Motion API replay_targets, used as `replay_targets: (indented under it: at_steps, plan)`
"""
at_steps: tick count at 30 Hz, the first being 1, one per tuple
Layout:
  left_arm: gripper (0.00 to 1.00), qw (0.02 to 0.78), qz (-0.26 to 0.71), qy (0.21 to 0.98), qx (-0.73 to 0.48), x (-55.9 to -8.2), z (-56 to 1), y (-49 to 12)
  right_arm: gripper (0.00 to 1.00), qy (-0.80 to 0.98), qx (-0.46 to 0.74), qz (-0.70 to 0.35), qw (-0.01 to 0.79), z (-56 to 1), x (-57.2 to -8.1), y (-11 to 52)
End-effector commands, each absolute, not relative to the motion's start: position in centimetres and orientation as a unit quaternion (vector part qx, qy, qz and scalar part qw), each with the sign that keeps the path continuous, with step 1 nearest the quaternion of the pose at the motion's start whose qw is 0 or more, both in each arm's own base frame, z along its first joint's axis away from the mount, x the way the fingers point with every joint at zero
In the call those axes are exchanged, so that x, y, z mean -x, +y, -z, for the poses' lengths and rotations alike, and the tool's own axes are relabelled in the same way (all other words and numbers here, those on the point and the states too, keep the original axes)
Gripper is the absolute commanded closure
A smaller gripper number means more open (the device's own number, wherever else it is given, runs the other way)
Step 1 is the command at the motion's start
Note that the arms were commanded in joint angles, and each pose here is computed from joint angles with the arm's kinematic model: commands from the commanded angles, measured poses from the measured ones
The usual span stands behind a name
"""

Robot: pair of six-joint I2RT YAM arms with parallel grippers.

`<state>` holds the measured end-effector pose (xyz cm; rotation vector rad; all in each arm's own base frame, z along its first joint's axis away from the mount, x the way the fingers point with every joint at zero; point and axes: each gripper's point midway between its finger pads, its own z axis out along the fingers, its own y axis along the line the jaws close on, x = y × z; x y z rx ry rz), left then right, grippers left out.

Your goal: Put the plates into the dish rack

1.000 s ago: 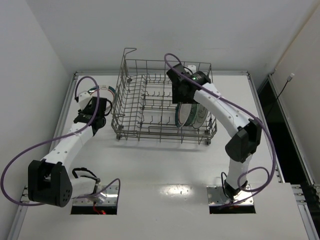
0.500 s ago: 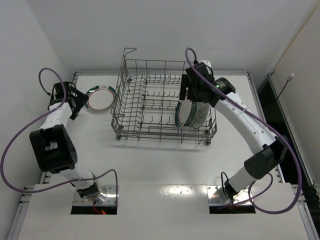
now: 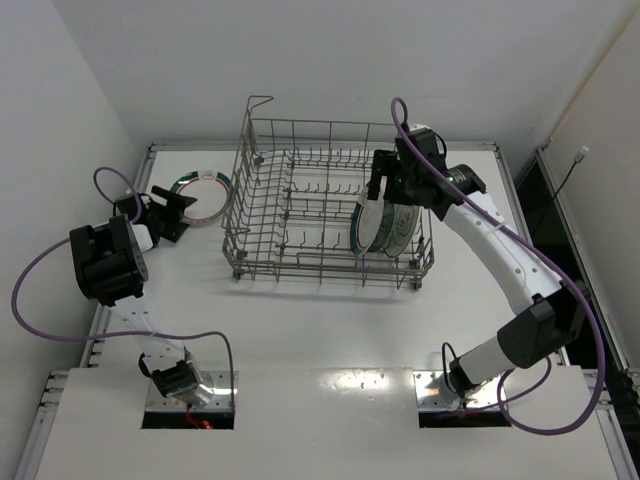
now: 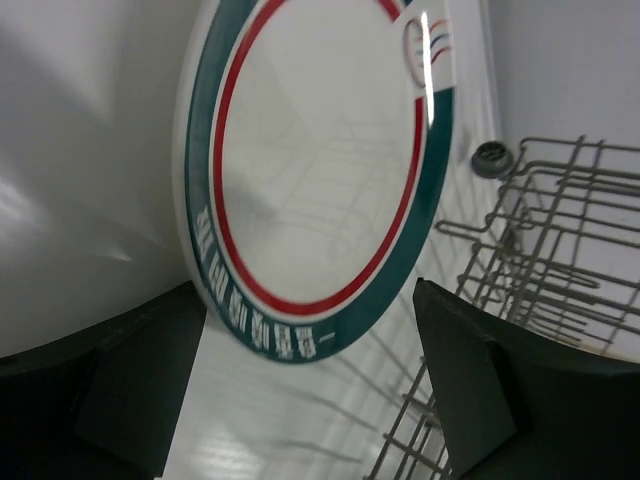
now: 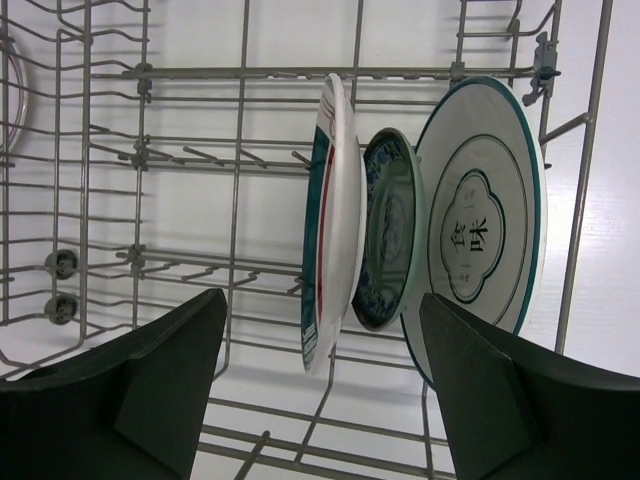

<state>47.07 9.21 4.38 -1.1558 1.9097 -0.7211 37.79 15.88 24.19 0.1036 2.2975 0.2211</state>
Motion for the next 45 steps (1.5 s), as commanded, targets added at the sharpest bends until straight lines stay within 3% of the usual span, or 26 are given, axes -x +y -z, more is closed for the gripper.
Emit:
replay_targets:
  at_steps: [1,5,11,18,19,25,29,34,39,45]
  plan:
    - [0.17,0.398,0.311,0.726,0.467,-48.0,-2.9,10.8,0.24,0.895,-0.039,-0.119,0.428,-25.5,-38.6,16.0]
    - [0.26,0.378,0.315,0.729,0.477,-48.2,-0.6,10.8,0.24,0.898,-0.047,-0.114,0.421,-24.6,-38.8,15.1]
    - [0.67,0.373,0.333,0.731,0.465,-48.2,-0.2,10.1,0.24,0.898,-0.065,-0.112,0.420,-24.5,-38.9,13.4]
    - [0.93,0.361,0.311,0.762,0.438,-48.3,-0.1,10.8,0.24,0.891,-0.073,-0.117,0.433,-25.6,-38.5,12.5]
    - [1.00,0.361,0.304,0.766,0.437,-48.4,-0.1,11.0,0.24,0.891,-0.073,-0.117,0.433,-25.6,-38.5,12.5]
    - [1.00,0.382,0.271,0.758,0.455,-47.6,-3.5,11.9,0.24,0.888,-0.079,-0.124,0.437,-26.9,-37.9,12.2]
    - [1.00,0.447,0.214,0.722,0.484,-46.6,-11.7,14.2,0.24,0.877,-0.073,-0.153,0.450,-28.8,-37.2,12.8]
    - [1.00,0.451,0.168,0.689,0.541,-43.5,-18.8,15.1,0.24,0.864,-0.061,-0.194,0.460,-31.2,-35.5,13.9]
    - [1.00,0.520,0.206,0.649,0.516,-42.4,-29.3,13.6,0.23,0.836,-0.045,-0.267,0.478,-33.2,-34.1,15.7]
    - [1.00,0.608,0.304,0.637,0.364,-41.7,-43.2,4.8,0.23,0.815,-0.011,-0.345,0.465,-34.0,-33.0,18.4]
